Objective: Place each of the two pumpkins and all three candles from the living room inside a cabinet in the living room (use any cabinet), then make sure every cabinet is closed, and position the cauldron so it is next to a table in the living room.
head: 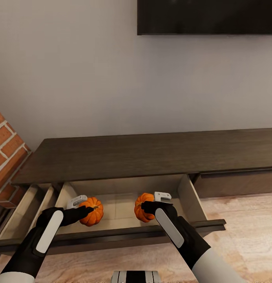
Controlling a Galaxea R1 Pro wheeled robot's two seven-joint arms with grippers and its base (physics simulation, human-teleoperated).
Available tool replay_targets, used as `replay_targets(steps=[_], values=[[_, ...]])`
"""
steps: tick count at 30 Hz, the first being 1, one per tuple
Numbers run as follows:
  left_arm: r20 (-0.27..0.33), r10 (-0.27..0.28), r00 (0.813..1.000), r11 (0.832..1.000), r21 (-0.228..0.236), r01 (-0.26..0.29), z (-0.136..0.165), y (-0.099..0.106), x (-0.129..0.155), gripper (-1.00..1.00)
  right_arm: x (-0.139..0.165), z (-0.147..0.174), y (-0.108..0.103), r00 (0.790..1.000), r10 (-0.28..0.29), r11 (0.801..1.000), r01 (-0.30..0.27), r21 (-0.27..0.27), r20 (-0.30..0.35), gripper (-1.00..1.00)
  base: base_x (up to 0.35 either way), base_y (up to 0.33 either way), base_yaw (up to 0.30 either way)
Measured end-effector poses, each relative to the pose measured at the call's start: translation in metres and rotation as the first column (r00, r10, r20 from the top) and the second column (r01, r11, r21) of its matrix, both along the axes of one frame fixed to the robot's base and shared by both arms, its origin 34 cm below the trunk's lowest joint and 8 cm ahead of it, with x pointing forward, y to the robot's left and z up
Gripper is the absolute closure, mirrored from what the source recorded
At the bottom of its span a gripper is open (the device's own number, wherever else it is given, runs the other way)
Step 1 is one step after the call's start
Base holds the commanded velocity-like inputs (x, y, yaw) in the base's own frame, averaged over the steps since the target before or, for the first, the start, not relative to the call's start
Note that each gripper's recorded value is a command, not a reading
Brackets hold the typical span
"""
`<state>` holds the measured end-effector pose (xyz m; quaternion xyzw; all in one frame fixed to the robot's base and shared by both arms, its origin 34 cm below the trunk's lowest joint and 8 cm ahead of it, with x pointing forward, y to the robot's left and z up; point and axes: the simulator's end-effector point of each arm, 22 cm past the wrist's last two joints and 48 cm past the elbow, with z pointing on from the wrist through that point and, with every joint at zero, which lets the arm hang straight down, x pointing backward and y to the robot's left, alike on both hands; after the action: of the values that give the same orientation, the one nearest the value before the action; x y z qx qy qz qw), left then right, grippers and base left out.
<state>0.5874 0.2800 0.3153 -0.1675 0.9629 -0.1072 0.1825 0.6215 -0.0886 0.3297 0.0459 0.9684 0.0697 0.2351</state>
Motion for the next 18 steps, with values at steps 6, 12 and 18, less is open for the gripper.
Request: replay_targets(steps=[6,12,18], values=[[-0.003,-0.001,1.000,1.000,-0.003,0.001,-0.0021,-0.0013,-0.0007,1.00,-0.0005,-0.0021,-0.0004,1.000,-0.001,1.000,0.001,-0.002,-0.003,1.00,0.000,0.000,0.000],[-0.003,-0.001,1.000,1.000,-0.002,0.001,-0.0021,-0.0014,-0.0007,1.00,-0.0002,-0.0018,-0.0003,1.000,-0.001,1.000,0.001,-0.001,-0.002,1.00,0.000,0.000,0.000],[-0.003,0.000,1.000,1.000,-0.002,0.000,-0.0020,-0.0007,-0.0006,1.00,0.0002,-0.0012,0.0002,1.000,0.000,1.000,0.000,0.001,0.000,-1.00,0.000,0.000,0.000]])
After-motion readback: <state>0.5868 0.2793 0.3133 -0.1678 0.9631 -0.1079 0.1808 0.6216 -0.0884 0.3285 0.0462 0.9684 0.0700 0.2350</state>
